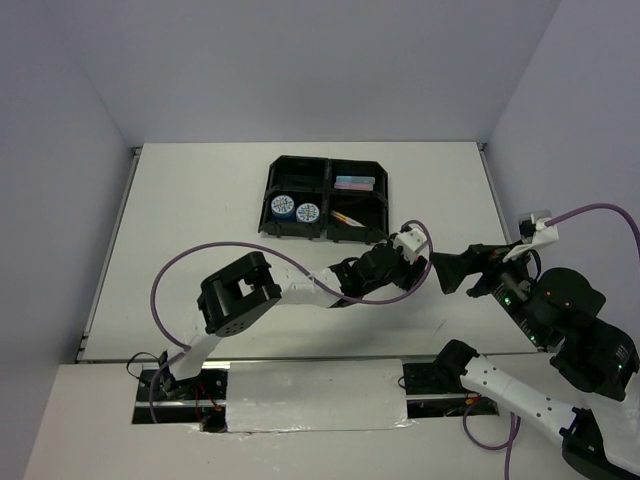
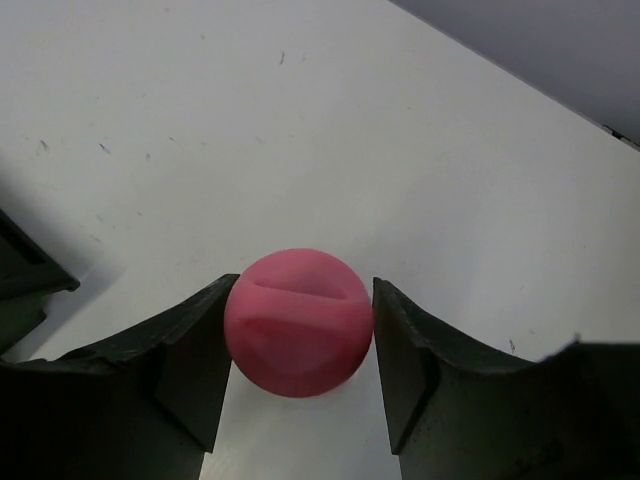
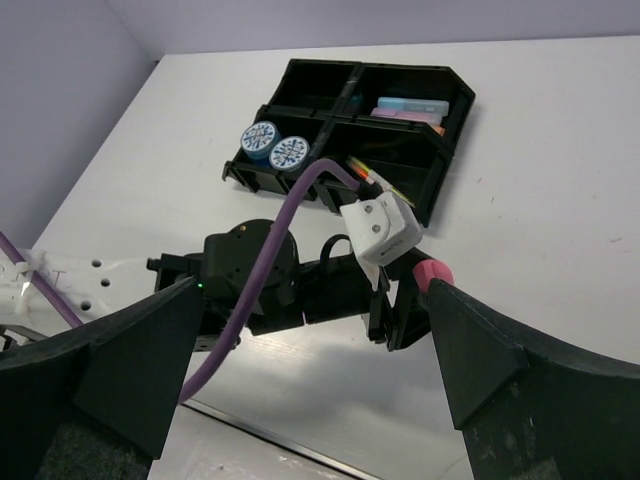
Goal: Sort the stationery into containers
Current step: Pick up the stationery from the center of the board, then place the stationery in the storage box.
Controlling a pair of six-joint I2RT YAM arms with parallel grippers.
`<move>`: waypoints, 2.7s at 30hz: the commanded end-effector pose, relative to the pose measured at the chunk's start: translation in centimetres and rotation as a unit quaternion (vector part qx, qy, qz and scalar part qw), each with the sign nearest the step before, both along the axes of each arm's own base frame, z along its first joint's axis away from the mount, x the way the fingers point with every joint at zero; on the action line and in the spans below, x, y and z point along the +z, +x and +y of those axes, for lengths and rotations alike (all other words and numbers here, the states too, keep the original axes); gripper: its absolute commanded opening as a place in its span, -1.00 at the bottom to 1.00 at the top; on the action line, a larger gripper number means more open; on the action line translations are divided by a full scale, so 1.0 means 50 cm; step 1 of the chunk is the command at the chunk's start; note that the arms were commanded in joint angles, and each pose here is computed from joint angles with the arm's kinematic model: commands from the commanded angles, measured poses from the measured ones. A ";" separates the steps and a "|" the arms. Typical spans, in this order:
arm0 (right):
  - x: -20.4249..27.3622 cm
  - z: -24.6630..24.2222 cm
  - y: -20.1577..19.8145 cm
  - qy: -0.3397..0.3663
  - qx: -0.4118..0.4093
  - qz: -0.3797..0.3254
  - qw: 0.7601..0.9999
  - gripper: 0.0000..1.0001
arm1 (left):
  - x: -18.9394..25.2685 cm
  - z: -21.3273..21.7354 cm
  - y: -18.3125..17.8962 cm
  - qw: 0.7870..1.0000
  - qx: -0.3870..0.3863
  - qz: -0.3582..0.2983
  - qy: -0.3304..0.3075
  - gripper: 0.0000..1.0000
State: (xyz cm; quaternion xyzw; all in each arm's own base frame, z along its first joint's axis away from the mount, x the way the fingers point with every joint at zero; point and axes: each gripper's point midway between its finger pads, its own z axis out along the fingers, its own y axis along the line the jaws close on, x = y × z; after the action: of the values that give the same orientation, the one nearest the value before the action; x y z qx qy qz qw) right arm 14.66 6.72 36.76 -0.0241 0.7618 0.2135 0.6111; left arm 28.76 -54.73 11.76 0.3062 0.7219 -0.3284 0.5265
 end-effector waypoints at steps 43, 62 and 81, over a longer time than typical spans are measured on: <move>-0.022 0.096 0.047 0.015 0.056 -0.016 0.998 0.99 | 0.300 0.641 0.649 0.893 0.404 0.075 -0.184 -0.99; -0.062 0.143 0.076 -0.012 0.079 -0.001 0.997 0.99 | 0.127 0.549 0.623 0.919 0.365 0.061 -0.135 -0.38; -0.072 0.150 0.084 -0.013 0.077 0.004 0.997 0.99 | 0.301 0.544 0.512 0.920 0.371 -0.010 -0.125 0.99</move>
State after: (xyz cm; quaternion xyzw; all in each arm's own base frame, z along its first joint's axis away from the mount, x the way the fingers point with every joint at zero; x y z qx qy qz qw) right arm 18.27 13.76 32.30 -0.0935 0.7750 0.2443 0.5753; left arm 54.89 -28.67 18.48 -0.0306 0.7826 -0.1868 0.5931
